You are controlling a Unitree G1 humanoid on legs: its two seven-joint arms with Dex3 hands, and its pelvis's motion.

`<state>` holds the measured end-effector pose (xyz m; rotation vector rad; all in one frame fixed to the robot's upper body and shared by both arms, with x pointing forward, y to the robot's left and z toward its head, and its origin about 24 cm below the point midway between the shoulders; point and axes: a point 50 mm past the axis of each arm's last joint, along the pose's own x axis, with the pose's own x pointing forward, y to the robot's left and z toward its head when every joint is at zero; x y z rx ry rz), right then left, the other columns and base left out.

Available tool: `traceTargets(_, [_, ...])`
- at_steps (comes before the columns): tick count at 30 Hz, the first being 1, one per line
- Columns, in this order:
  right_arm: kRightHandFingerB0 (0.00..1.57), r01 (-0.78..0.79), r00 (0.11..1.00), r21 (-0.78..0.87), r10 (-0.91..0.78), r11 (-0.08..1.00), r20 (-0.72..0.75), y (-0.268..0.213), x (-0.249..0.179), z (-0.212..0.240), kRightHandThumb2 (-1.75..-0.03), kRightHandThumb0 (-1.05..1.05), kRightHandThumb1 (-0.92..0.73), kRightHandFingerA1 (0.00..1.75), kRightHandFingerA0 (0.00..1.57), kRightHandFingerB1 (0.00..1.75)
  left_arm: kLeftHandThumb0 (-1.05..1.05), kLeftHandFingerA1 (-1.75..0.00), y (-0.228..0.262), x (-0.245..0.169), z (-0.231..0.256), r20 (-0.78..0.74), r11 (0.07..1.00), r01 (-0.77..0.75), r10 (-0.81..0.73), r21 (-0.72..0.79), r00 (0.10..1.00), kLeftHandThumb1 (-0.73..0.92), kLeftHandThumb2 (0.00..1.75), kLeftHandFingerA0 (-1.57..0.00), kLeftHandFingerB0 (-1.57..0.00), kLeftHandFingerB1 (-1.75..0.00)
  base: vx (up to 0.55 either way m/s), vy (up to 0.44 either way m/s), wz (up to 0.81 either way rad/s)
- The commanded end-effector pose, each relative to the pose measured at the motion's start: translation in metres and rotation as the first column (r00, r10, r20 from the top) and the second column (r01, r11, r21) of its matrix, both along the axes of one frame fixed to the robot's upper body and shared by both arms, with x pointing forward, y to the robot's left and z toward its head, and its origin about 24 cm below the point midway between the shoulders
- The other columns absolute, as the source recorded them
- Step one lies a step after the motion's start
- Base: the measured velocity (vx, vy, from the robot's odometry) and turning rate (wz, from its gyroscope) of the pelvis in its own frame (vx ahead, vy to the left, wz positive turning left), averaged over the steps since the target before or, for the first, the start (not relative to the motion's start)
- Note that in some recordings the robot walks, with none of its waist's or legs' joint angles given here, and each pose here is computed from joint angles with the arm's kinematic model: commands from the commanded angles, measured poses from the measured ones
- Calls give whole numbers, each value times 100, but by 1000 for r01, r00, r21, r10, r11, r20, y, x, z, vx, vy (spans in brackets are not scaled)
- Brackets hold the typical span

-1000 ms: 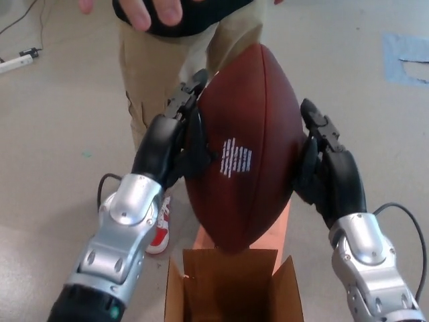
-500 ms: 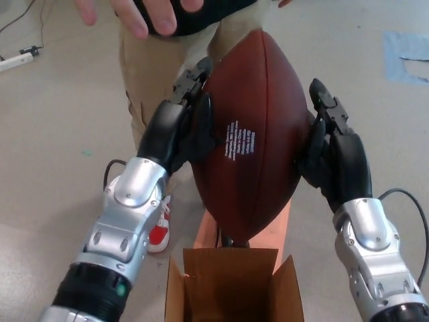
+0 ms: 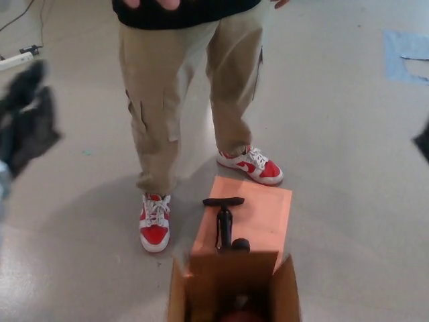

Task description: Use both hands to pick up a football from a person and place it into a container beneath

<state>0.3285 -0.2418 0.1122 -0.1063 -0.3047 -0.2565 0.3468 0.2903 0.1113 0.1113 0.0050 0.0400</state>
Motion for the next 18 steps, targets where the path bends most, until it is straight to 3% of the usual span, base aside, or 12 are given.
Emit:
traceTargets(1, [0,-49,997,49,46,998,62,-1,-12,2,-116,-89,-81,10,0,8,-96,-3,24,-20,-14,-22,999,39,-40,-33,999,82,111,0,0,-2,0,0,0])
traceTargets(5, [0,-78,994,10,77,997,82,8,-12,8,-118,-85,-86,14,0,11,-91,-6,21,-23,-17,-4,997,66,-67,-45,998,80,110,0,0,-5,0,0,0])
traceTargets(6, [0,-85,993,7,84,996,86,9,-12,9,-85,-74,-92,0,0,0,-92,-5,19,-23,-16,0,996,71,-71,-45,997,80,110,0,0,-4,0,0,0])
traceTargets(7, [0,-89,992,7,89,996,88,10,-12,10,-117,-82,-87,15,0,12,-90,-7,18,-23,-16,7,996,74,-74,-46,997,78,109,0,0,-5,0,0,0])
traceTargets(8, [0,-92,992,8,91,996,88,11,-12,10,-117,-82,-87,15,0,12,-90,-7,17,-23,-16,14,996,78,-77,-48,997,78,109,0,0,-5,0,0,0])
traceTargets(9, [0,-96,992,6,95,995,87,11,-12,10,-96,-80,-80,4,0,3,-90,-7,16,-23,-16,20,995,80,-79,-52,997,78,109,0,0,-6,0,0,0])
traceTargets(17, [0,-101,993,31,99,994,69,12,-12,4,-102,-84,-83,6,0,5,-88,-9,10,-26,-22,18,996,81,-80,-49,997,79,110,0,0,-7,0,0,0])
traceTargets(18, [0,-101,993,39,98,994,67,13,-11,2,-96,-81,-78,6,0,7,-87,-10,10,-26,-23,15,996,81,-80,-50,997,79,110,0,0,-8,0,0,0])
